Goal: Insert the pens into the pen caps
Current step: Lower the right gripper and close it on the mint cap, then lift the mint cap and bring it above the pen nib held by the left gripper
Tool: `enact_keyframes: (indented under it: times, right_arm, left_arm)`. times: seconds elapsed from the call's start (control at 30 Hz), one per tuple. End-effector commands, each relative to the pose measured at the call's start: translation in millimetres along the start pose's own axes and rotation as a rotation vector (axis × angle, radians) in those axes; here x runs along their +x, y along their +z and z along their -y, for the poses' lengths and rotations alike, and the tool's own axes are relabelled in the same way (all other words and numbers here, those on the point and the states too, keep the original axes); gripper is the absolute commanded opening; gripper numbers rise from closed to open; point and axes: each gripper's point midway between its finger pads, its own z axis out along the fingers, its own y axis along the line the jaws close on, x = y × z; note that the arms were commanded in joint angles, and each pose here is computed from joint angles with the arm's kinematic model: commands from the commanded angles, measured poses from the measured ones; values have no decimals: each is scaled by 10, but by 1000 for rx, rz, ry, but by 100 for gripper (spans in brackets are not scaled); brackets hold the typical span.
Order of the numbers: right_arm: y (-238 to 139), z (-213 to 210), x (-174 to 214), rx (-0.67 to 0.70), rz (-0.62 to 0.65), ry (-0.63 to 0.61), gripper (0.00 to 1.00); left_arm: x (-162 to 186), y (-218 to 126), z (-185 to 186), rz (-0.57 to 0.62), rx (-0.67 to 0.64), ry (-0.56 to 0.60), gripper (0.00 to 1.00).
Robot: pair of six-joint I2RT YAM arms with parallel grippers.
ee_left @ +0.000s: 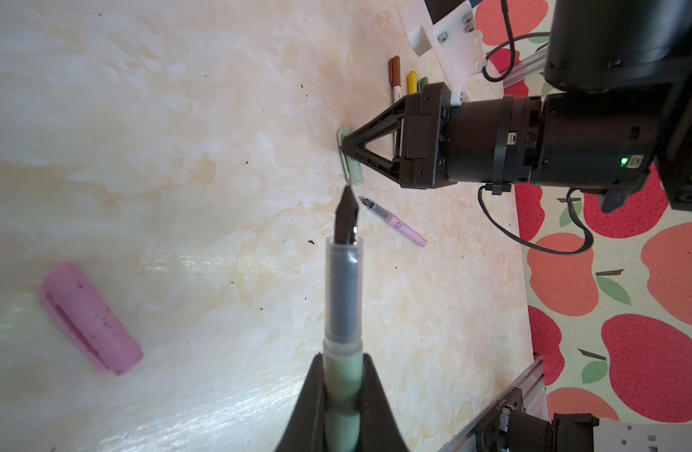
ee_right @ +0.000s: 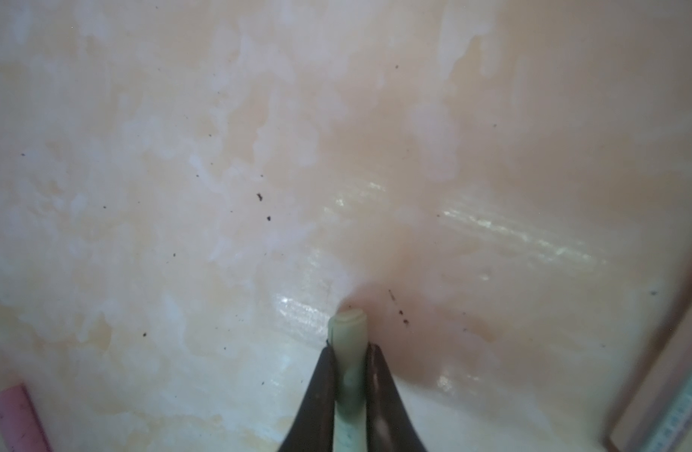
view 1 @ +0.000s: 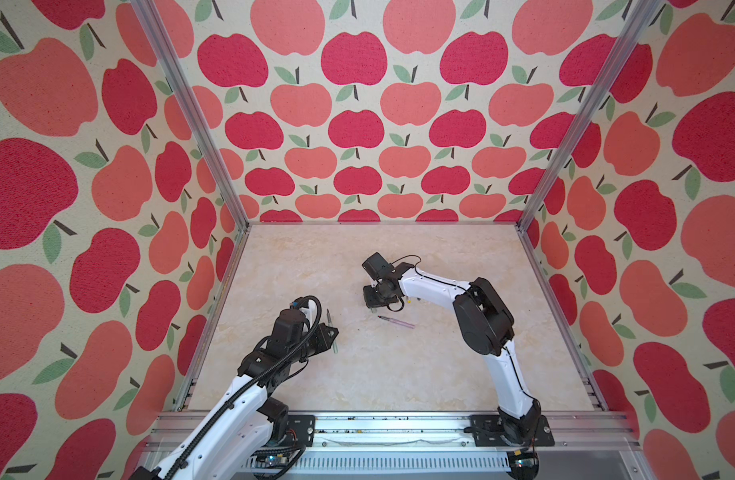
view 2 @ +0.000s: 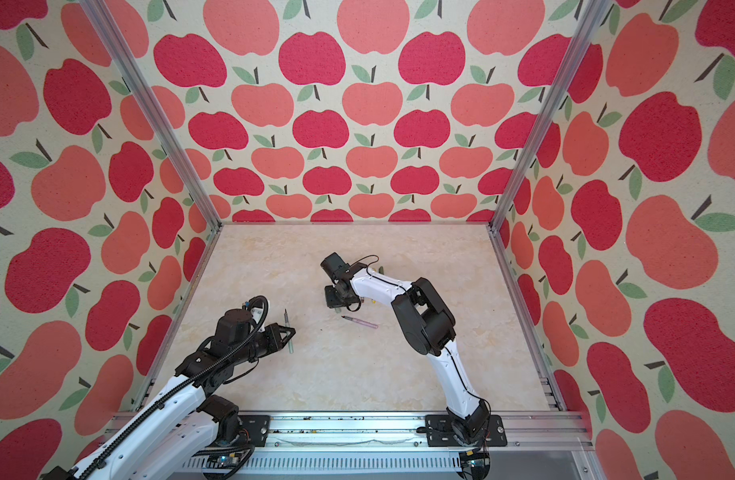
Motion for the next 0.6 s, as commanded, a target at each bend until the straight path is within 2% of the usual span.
enact_keyframes:
  times: [0.0, 0.23, 0.57]
  right_arm:
    - [145, 149, 345, 67, -97, -23, 5]
    - [-58, 88, 227, 40, -30, -22, 4]
    - [-782, -112, -165, -81, 158, 28, 5]
  left_arm:
    - [-51, -8, 81, 8, 29, 20, 0]
    - [-15, 41, 171, -28, 72, 30, 0]
    - [122, 263, 500, -109, 163, 123, 0]
